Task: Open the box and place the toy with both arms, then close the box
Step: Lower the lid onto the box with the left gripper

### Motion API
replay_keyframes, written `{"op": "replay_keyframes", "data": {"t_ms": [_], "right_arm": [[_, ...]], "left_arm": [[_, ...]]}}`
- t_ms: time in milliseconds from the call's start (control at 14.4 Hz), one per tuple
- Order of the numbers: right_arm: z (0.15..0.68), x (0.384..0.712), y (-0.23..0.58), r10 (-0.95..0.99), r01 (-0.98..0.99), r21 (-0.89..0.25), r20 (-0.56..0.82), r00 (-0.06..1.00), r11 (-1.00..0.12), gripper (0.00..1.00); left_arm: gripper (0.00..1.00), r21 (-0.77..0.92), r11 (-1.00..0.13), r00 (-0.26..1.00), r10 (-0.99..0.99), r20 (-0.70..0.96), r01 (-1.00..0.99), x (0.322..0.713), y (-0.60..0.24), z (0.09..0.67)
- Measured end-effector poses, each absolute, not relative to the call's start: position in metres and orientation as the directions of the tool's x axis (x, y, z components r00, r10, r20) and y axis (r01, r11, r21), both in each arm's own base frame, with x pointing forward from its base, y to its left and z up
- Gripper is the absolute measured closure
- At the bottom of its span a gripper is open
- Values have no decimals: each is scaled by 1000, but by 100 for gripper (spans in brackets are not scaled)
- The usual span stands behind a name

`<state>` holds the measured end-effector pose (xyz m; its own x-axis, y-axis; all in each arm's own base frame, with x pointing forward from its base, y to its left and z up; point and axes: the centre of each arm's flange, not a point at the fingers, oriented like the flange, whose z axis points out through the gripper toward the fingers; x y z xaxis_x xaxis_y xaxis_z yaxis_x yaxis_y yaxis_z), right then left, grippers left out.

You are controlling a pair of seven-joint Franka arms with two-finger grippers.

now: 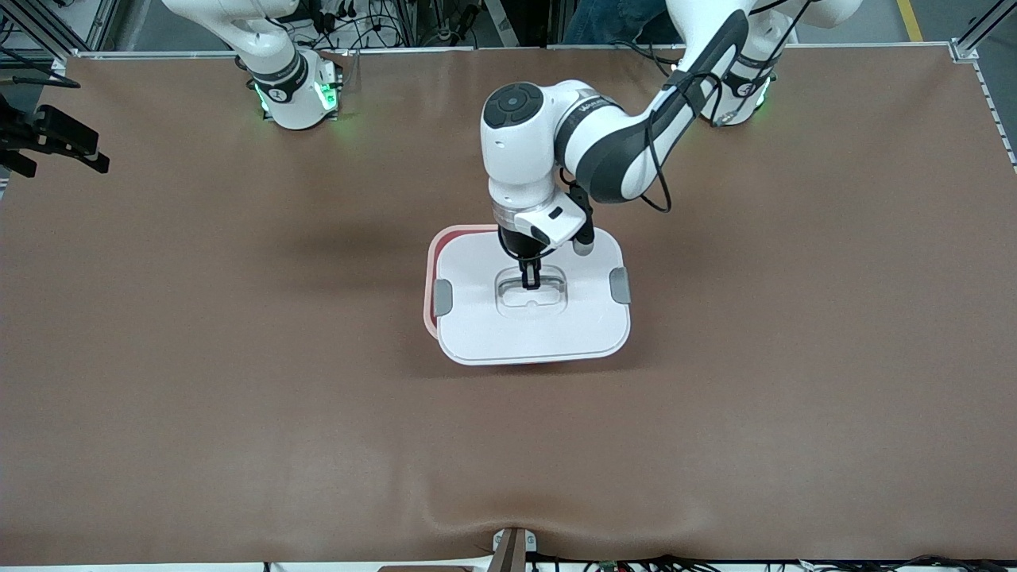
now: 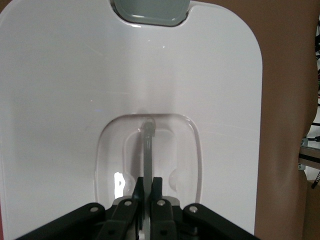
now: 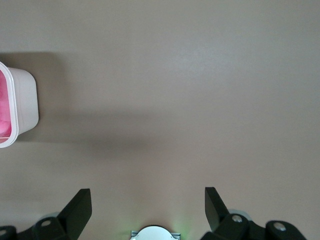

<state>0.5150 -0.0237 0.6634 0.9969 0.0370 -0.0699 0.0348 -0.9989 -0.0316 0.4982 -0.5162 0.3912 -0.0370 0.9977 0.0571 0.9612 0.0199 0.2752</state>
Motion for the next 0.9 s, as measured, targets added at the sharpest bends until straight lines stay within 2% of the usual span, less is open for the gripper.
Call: {"op": "replay_keyframes", "data": {"t_ms": [139,416,901], "right_arm": [[658,518,-23,38,35,-32,-79,996,-999,0],[657,520,-21,41,39,-32,-83,996,-999,0],[657,520,-20,43,41,-32,-83,996,-999,0]], "left_arm": [[93,279,15,-33,998,60,960,495,-520,390],[93,291,78,-86,996,17,954,494,-525,389],[93,284,61,-69,997,20,957,481,-538,380]]}}
